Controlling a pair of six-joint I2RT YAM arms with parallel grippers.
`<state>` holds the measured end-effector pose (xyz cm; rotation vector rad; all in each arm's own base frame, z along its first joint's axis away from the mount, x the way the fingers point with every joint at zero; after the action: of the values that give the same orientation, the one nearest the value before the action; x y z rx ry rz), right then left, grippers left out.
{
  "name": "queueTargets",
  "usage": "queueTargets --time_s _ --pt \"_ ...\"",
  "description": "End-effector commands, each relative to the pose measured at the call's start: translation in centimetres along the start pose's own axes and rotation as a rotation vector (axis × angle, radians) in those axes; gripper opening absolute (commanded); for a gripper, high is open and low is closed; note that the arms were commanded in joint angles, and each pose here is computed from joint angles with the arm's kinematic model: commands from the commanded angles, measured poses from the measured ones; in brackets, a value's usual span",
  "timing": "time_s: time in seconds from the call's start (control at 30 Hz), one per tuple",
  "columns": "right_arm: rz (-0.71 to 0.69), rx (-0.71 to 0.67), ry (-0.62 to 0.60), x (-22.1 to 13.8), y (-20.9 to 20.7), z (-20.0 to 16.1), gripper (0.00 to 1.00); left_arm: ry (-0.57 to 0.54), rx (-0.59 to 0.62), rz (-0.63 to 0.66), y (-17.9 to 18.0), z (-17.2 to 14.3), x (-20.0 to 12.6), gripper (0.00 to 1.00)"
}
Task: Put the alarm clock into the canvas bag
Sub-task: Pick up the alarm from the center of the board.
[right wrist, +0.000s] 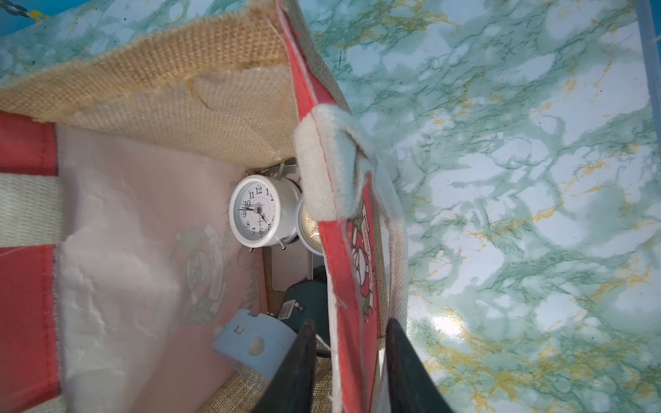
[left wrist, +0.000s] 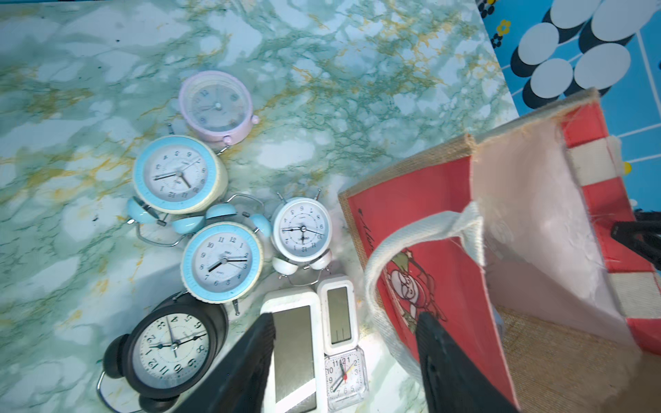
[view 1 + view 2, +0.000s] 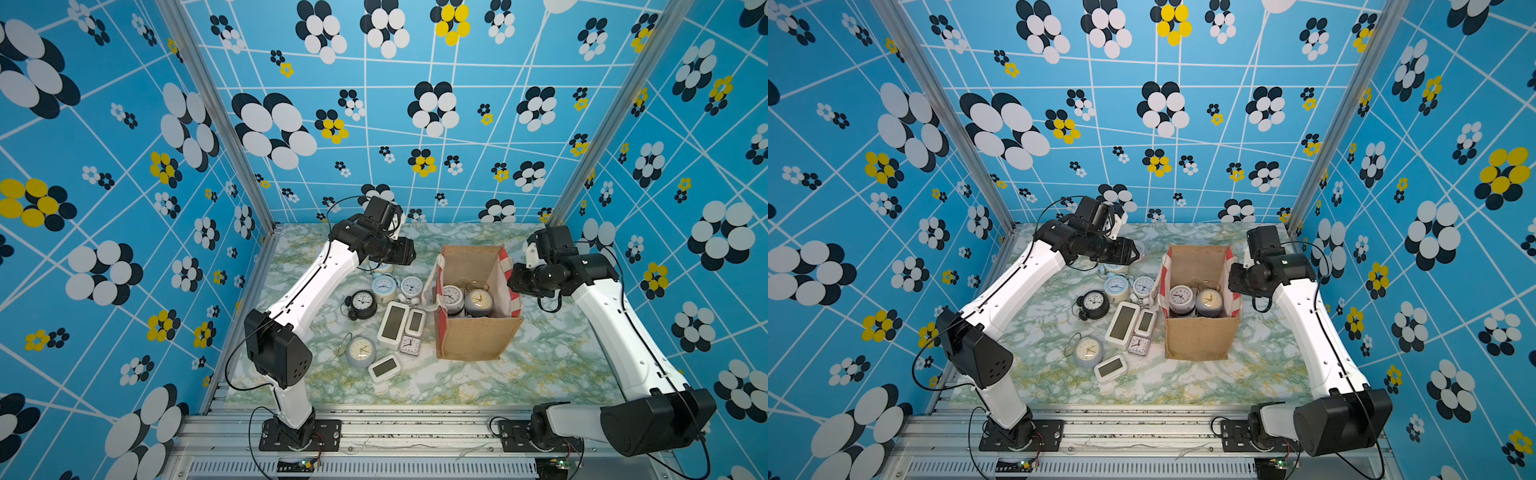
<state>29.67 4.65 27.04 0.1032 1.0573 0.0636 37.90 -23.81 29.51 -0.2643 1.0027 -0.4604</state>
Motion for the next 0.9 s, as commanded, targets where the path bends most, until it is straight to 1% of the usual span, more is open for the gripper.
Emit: queueTargets --time_s 0.0,0.07,0.23,0.47,0.5,0.53,0.87 --pt "0.016 0.003 -0.028 -0.5 0.3 0.9 0.34 -0.023 -0.022 0.066 2.6 0.6 0.4 0.66" --pt "0.016 0.002 -0.028 -0.5 0.4 0.9 0.35 -0.010 -0.024 0.101 4.2 0.9 1.4 0.67" --pt "0.016 0.004 -0.026 -0.5 0.4 0.9 0.34 0.025 -0.032 0.128 7.1 1.4 4.3 0.76" --pt "0.013 0.013 -0.023 -0.5 0.3 0.9 0.35 0.087 0.040 0.152 9.9 1.5 9.0 0.87" --pt "0.011 0.013 -0.020 -0.4 0.3 0.8 0.35 0.089 0.047 0.159 10.2 1.6 9.5 0.97" --pt "0.011 0.013 -0.021 -0.5 0.3 0.9 0.35 0.090 0.056 0.167 10.6 1.7 10.0 0.99" --pt "0.002 0.019 -0.010 -0.2 0.2 1.1 0.36 0.068 0.148 0.268 13.9 2.6 14.3 0.99"
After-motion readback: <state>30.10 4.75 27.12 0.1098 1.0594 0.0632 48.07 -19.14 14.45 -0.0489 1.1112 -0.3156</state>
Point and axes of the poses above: each gripper's point midway between its finger pads, its own x axis out along the fingers, its own y axis along the line the jaws close on, z = x × y, the point moved 4 cm from there along -x, back along the fingers, and after that the axes turned 7 degrees about -x, right-handed, at the moved point
